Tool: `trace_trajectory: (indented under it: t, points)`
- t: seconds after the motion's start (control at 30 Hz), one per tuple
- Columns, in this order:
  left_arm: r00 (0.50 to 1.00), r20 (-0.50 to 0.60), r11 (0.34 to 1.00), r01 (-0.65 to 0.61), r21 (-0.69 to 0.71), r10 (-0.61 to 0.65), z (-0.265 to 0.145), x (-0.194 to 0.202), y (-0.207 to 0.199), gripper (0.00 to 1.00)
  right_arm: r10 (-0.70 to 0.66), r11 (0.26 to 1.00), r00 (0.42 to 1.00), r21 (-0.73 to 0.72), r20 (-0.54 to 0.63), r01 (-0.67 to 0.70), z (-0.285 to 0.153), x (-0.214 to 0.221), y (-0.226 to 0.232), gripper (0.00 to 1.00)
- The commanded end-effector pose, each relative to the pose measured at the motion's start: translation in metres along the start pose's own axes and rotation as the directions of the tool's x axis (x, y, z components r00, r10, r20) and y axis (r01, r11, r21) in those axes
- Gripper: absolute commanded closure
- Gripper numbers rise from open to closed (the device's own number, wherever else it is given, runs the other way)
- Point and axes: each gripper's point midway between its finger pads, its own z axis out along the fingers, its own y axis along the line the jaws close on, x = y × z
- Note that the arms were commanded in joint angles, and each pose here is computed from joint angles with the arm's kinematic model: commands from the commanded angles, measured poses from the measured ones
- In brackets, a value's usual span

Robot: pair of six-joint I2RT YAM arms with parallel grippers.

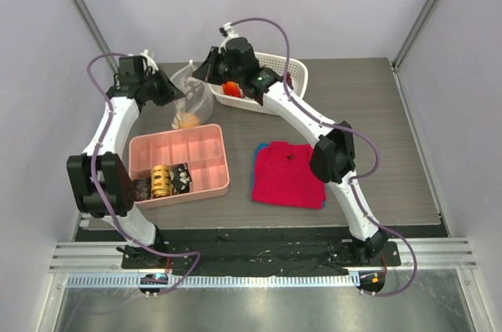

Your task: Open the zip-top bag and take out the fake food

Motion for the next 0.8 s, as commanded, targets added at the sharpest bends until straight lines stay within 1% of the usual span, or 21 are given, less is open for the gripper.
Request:
trace_trajectory:
  t: [0.0, 0.17, 0.2, 0.23, 0.27, 0.4, 0.43, 0.53, 0.6, 0.63, 0.7, 0.77]
  points:
    - [0.997, 0.076, 0.999, -0.036, 0.04, 0.033, -0.006, -0.015, -0.019, 1.0, 0.024, 0.999, 0.998, 0.041, -0.058, -0.021, 0.002, 0.022, -0.012, 0.96]
    - [0.997, 0.069, 0.998, -0.043, 0.04, 0.04, -0.002, -0.011, -0.021, 1.0, -0.013, 0.997, 0.995, 0.078, -0.1, 0.021, 0.002, 0.041, -0.012, 0.97]
    - [0.997, 0.068, 0.999, -0.041, 0.034, 0.038, -0.002, -0.01, -0.02, 1.0, -0.015, 0.994, 0.995, 0.109, -0.098, 0.026, 0.001, 0.041, -0.017, 0.97]
    - [0.997, 0.047, 0.997, -0.056, 0.051, 0.054, 0.003, 0.001, -0.03, 1.0, -0.017, 0.992, 0.995, 0.124, -0.094, 0.029, -0.001, 0.04, -0.016, 0.97]
    - [0.997, 0.046, 0.997, -0.058, 0.052, 0.056, 0.002, 0.004, -0.03, 1.0, -0.013, 0.99, 0.996, 0.141, -0.089, 0.025, -0.002, 0.04, -0.018, 0.97]
    - [0.997, 0.041, 0.995, -0.071, 0.074, 0.068, 0.006, 0.016, -0.039, 1.0, 0.095, 0.975, 0.992, 0.211, -0.088, -0.075, 0.002, 0.053, -0.029, 0.99]
    - [0.997, 0.028, 0.994, -0.075, 0.077, 0.073, 0.007, 0.023, -0.041, 1.0, 0.145, 0.964, 0.985, 0.235, -0.088, -0.121, 0.007, 0.06, -0.036, 0.99]
    - [0.996, 0.042, 0.993, -0.084, 0.088, 0.08, 0.005, 0.025, -0.046, 1.0, 0.233, 0.938, 0.969, 0.281, -0.081, -0.202, 0.015, 0.073, -0.05, 0.99]
    - [0.995, 0.05, 0.991, -0.092, 0.099, 0.088, 0.003, 0.027, -0.051, 1.0, 0.236, 0.933, 0.97, 0.295, -0.066, -0.207, 0.019, 0.07, -0.056, 0.99]
    - [0.995, 0.05, 0.99, -0.095, 0.102, 0.09, 0.003, 0.029, -0.052, 1.0, 0.242, 0.929, 0.967, 0.307, -0.082, -0.207, 0.026, 0.08, -0.066, 0.99]
    - [0.995, 0.05, 0.989, -0.095, 0.11, 0.09, 0.001, 0.03, -0.055, 1.0, 0.251, 0.936, 0.964, 0.278, -0.091, -0.217, 0.033, 0.082, -0.062, 0.99]
    - [0.995, 0.057, 0.988, -0.091, 0.124, 0.085, 0.0, 0.03, -0.057, 1.0, 0.266, 0.933, 0.958, 0.28, -0.104, -0.229, 0.042, 0.093, -0.071, 0.99]
